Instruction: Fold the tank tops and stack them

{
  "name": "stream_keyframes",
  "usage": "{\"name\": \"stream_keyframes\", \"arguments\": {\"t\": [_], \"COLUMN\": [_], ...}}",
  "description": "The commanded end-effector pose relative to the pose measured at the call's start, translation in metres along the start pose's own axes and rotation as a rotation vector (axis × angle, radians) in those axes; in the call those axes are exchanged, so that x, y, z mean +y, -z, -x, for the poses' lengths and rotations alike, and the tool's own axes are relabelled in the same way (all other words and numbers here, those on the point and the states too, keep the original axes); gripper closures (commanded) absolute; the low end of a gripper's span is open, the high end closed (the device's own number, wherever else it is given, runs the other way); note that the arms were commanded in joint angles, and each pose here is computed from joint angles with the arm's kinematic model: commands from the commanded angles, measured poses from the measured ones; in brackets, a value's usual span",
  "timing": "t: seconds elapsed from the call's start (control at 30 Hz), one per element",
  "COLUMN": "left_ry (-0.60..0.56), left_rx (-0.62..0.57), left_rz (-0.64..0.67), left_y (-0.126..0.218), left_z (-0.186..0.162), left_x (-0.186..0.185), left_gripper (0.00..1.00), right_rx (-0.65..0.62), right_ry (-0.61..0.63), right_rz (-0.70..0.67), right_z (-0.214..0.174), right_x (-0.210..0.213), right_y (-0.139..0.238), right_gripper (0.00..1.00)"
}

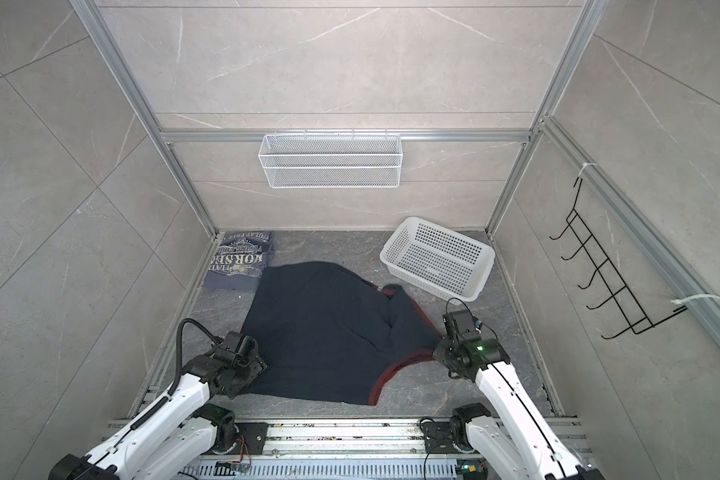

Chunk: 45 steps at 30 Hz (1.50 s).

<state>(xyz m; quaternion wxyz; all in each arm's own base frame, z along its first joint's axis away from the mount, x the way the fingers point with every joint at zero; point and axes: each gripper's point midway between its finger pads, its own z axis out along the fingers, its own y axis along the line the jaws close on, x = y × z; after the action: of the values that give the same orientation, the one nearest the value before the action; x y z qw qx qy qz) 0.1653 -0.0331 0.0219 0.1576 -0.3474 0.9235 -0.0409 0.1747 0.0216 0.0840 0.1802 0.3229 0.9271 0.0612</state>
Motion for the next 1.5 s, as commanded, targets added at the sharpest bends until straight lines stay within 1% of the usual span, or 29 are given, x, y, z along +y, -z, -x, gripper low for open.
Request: {"name": "stream_keyframes", "arguments": {"t": [0.0, 0.03, 0.07, 0.13, 0.2, 0.23, 0.27, 0.3, 0.33, 0.37, 0.4, 0.47, 0.53, 0.63, 0.8, 0.93, 1.0, 1.07, 1.13, 1.2, 1.27, 1.33, 1.4, 1.47], "left_ry": [-0.077, -0.098, -0.119, -0.177, -0.234, -0.268, -0.296, -0.313, -0.323, -0.339, -0.357, -0.373, -0.379, -0.387, -0.384, -0.34, -0.288, -0.215, -0.165, -0.12, -0.064, -0.025, -0.014, -0.033], "left_rx": [-0.012, -0.025, -0.039, -0.06, -0.049, -0.032, -0.018, -0.008, 0.011, 0.019, 0.03, 0.061, 0.077, 0.09, 0.127, 0.142, 0.142, 0.131, 0.104, 0.076, 0.059, 0.036, 0.001, -0.028], "left_rz": [-0.089, -0.109, -0.129, -0.187, -0.223, -0.236, -0.246, -0.247, -0.252, -0.27, -0.284, -0.315, -0.33, -0.328, -0.256, -0.178, -0.129, -0.088, -0.059, -0.047, -0.047, -0.015, -0.041, -0.11], "left_y": [0.017, 0.025, 0.033, 0.045, 0.048, 0.047, 0.044, 0.036, 0.028, 0.022, 0.015, 0.004, -0.005, -0.019, -0.046, -0.059, -0.063, -0.065, -0.06, -0.053, -0.045, -0.036, -0.026, -0.013], "left_z": [0.016, 0.024, 0.032, 0.048, 0.059, 0.063, 0.066, 0.069, 0.07, 0.072, 0.073, 0.073, 0.072, 0.07, 0.06, 0.05, 0.046, 0.042, 0.038, 0.032, 0.026, 0.023, 0.025, 0.033], "left_x": [-0.034, -0.046, -0.058, -0.089, -0.119, -0.134, -0.147, -0.158, -0.169, -0.179, -0.189, -0.207, -0.218, -0.222, -0.202, -0.168, -0.143, -0.112, -0.087, -0.067, -0.052, -0.035, -0.033, -0.046], "left_gripper": [0.21, 0.21, 0.21, 0.2, 0.2, 0.2, 0.2, 0.2, 0.2, 0.2, 0.2, 0.2, 0.2, 0.2, 0.2, 0.19, 0.19, 0.18, 0.18, 0.17, 0.17, 0.17, 0.17, 0.17], "right_rx": [0.022, 0.005, -0.016, -0.076, -0.111, -0.099, -0.097, -0.077, -0.052, -0.031, -0.005, 0.046, 0.056, 0.071, 0.172, 0.206, 0.217, 0.22, 0.228, 0.226, 0.202, 0.183, 0.19, 0.192], "right_ry": [-0.083, -0.082, -0.079, -0.058, -0.032, -0.004, 0.011, 0.005, 0.034, 0.059, 0.068, 0.108, 0.135, 0.186, 0.208, 0.185, 0.153, 0.101, 0.058, 0.022, -0.001, -0.001, 0.018, 0.079], "right_rz": [-0.078, -0.078, -0.078, -0.062, -0.014, 0.061, 0.108, 0.116, 0.151, 0.183, 0.191, 0.293, 0.367, 0.399, 0.402, 0.299, 0.232, 0.132, 0.079, 0.043, 0.023, 0.027, 0.04, 0.104], "right_z": [-0.017, -0.015, -0.011, 0.003, 0.015, 0.017, 0.021, 0.023, 0.025, 0.028, 0.03, 0.03, 0.029, 0.027, 0.012, 0.004, -0.001, -0.007, -0.016, -0.023, -0.029, -0.034, -0.041, -0.04], "right_x": [-0.029, -0.031, -0.031, -0.026, -0.012, 0.006, 0.02, 0.028, 0.042, 0.057, 0.066, 0.097, 0.118, 0.137, 0.146, 0.127, 0.112, 0.087, 0.069, 0.054, 0.044, 0.043, 0.048, 0.067], "right_y": [0.009, 0.013, 0.019, 0.031, 0.037, 0.033, 0.03, 0.025, 0.018, 0.01, 0.003, -0.006, -0.01, -0.021, -0.057, -0.085, -0.092, -0.098, -0.101, -0.099, -0.092, -0.085, -0.079, -0.072], "right_gripper": [1.0, 0.91, 0.77, 0.55, 0.43, 0.4, 0.4, 0.38, 0.37, 0.39, 0.39, 0.41, 0.4, 0.37, 0.38, 0.38, 0.39, 0.39, 0.42, 0.43, 0.43, 0.43, 0.42, 0.42]}}
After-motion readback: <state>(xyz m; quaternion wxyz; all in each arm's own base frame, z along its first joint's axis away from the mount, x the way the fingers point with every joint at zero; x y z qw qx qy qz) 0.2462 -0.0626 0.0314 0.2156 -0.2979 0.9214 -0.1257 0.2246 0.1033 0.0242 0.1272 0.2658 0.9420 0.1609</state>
